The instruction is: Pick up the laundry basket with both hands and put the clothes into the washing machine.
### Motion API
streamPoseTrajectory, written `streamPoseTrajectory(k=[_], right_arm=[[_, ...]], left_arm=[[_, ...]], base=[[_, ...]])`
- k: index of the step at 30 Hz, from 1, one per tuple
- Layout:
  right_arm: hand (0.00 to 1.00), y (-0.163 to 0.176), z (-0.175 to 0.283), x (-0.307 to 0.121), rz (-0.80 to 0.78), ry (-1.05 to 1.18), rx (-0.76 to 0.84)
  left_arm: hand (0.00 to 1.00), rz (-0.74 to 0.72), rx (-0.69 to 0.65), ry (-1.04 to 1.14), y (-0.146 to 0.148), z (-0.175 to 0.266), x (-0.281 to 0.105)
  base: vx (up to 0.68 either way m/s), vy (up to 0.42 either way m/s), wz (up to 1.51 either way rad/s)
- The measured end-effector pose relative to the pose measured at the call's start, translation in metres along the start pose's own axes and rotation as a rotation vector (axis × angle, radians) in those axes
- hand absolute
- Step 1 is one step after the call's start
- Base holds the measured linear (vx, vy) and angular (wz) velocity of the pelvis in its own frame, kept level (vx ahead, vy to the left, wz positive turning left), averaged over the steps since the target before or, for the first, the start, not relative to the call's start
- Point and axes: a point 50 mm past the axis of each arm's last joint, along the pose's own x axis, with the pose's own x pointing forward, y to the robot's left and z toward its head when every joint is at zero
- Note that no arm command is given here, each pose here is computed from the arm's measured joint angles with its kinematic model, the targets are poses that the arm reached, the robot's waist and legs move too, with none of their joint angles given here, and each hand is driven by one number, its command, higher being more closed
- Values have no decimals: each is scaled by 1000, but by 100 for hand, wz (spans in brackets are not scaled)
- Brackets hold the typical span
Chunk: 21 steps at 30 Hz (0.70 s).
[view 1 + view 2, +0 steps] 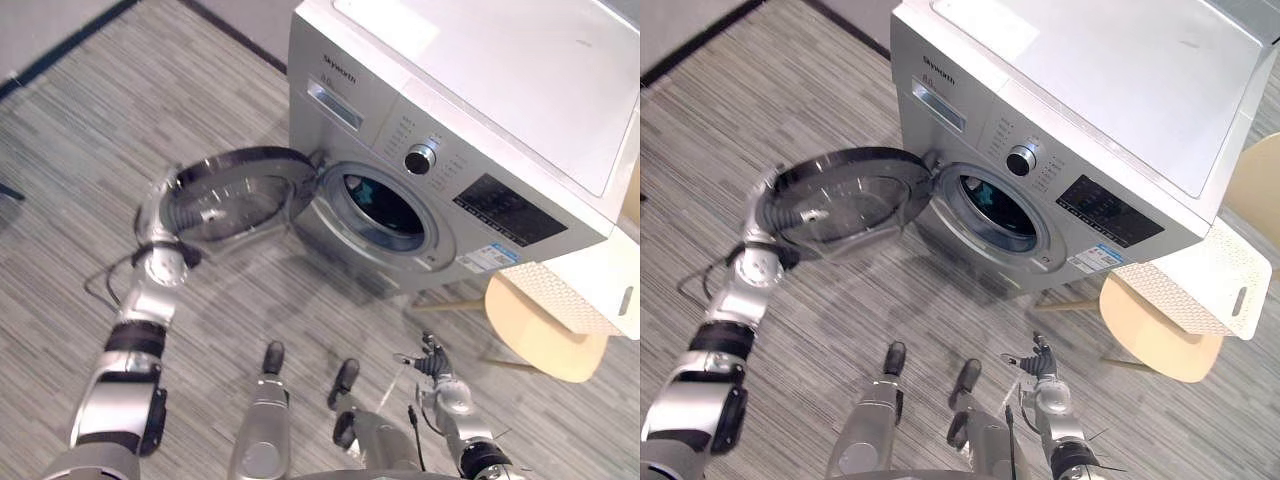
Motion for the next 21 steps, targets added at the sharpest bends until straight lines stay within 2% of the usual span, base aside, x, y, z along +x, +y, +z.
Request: streamPoseTrajectory(k=[5, 10, 14, 17, 20, 21], right_arm=[[0, -2, -10, -4, -3, 37, 1], [0, 0, -15, -5, -1, 58, -7], [0, 2, -22, -7, -19, 97, -6], [0, 0, -21, -4, -56, 113, -12], [0, -11, -19, -1, -120, 124, 1], [0, -21, -23, -3, -159, 133, -20]], left_arm=[[0, -150, -156, 107, -53, -29, -53], [0, -307, -283, 244, -93, -46, -93], [0, -457, -392, 342, -135, -41, -121], [0, -550, -474, 354, -161, -18, -128], [0, -643, -562, 283, -183, 27, -117], [0, -707, -610, 193, -194, 65, -112]], base=[[13, 102, -2], [45, 89, -21], [53, 68, -34], [56, 82, -52], [48, 63, -84], [59, 34, -75]])
